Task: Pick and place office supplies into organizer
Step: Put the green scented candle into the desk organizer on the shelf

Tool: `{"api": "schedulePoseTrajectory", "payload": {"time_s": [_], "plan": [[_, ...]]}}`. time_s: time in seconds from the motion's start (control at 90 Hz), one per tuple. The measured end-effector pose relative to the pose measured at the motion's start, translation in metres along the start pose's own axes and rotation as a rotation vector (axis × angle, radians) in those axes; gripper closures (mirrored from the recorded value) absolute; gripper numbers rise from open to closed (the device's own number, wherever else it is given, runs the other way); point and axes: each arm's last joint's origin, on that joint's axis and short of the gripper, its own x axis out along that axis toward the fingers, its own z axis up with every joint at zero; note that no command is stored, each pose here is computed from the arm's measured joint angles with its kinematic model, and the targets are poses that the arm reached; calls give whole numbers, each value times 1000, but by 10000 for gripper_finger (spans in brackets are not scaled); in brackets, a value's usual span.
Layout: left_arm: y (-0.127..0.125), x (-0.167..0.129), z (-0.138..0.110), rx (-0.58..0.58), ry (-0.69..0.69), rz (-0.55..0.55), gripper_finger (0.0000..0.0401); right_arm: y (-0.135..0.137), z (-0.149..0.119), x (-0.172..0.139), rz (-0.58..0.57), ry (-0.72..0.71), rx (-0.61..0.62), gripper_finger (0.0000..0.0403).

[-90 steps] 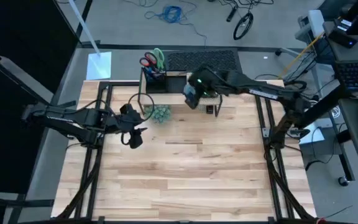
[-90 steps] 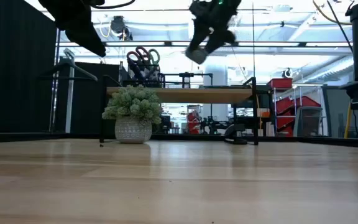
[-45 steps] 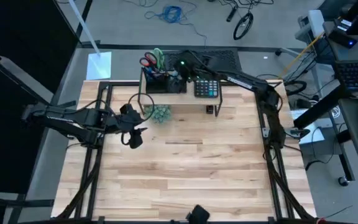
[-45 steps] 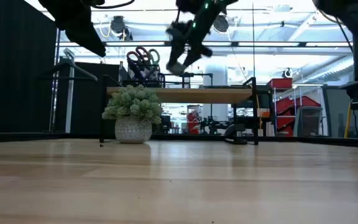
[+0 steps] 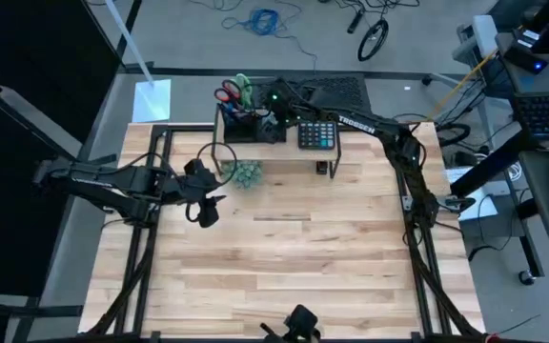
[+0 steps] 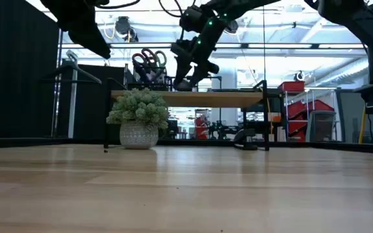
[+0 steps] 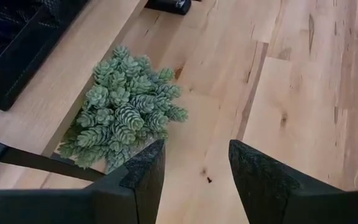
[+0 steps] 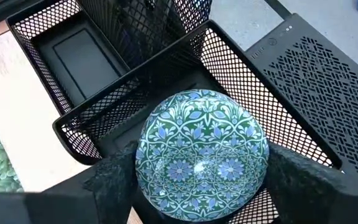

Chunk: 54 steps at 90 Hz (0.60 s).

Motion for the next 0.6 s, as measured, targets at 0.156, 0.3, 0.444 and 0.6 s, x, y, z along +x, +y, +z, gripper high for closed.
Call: {"api": "schedulePoseTrajectory", "payload": {"time_s": [0.156, 0.3, 0.444, 0.6], "plan": [[0, 0, 0, 8, 0, 0, 234, 0, -1, 0, -1, 7, 5, 111], [0, 0, 0, 8, 0, 0, 234, 0, -1, 0, -2, 12, 6, 110], [0, 0, 0, 8, 0, 0, 234, 0, -1, 0, -2, 13, 6, 109], [0, 0, 0, 8, 0, 0, 234, 0, -1, 0, -3, 12, 6, 108]]}}
